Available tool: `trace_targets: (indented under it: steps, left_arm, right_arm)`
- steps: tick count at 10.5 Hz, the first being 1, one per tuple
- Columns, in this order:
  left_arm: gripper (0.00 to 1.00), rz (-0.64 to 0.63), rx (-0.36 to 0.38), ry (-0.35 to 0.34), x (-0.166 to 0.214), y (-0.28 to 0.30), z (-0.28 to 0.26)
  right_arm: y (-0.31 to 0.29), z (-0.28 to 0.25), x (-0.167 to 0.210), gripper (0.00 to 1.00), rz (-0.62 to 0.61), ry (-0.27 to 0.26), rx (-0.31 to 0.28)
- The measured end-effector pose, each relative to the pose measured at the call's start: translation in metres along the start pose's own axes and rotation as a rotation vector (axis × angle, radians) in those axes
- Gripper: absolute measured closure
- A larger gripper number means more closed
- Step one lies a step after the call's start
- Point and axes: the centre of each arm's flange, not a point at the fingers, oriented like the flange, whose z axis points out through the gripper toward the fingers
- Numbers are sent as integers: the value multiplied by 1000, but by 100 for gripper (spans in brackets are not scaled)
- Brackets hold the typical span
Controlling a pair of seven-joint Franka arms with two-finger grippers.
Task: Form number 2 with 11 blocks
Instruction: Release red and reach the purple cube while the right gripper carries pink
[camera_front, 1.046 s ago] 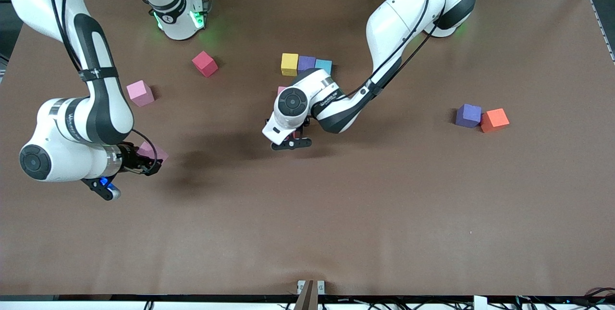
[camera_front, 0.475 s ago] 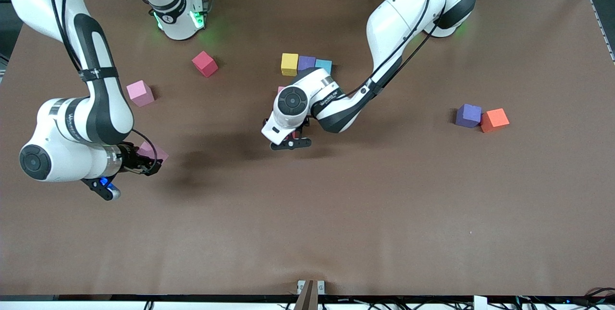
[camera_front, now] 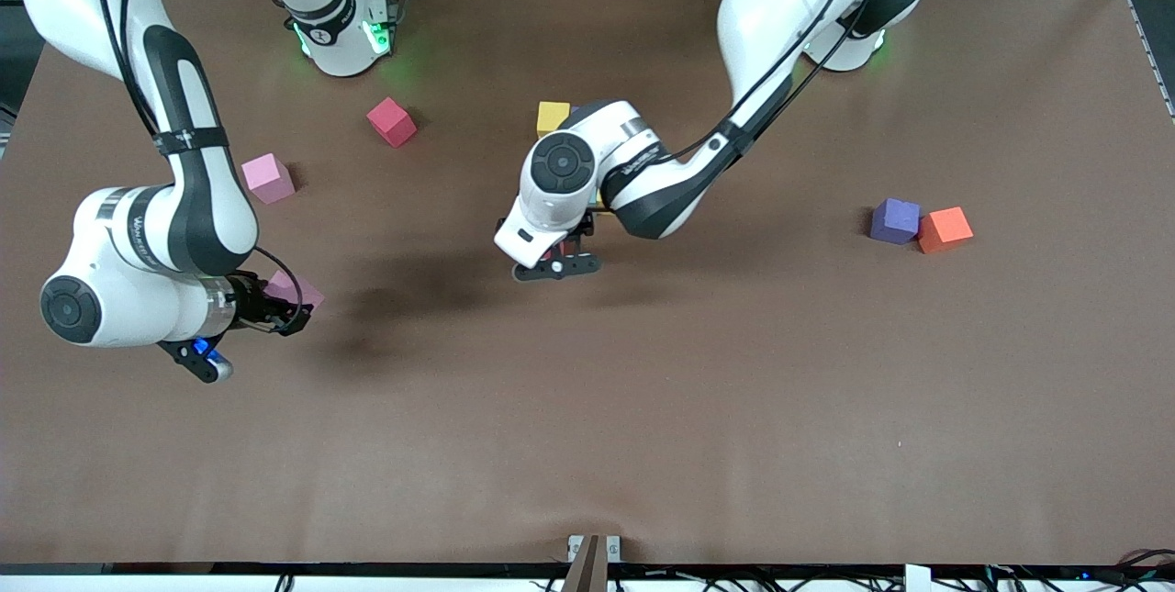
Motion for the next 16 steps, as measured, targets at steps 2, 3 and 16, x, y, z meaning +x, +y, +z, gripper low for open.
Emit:
trace_targets:
  steps: [2,3,16]
  left_arm:
    - [0,-73,6,27,34,-28,-54]
    - [0,-111,31,32,53,-51,-82]
    - [0,-38,330,-23,167,-403,-156]
  right_arm:
    - [-21,1,-15,43,41,17,5]
    - [-40,3,-29,43,68,32,6]
    - [-211,23,-211,43,351,27,138]
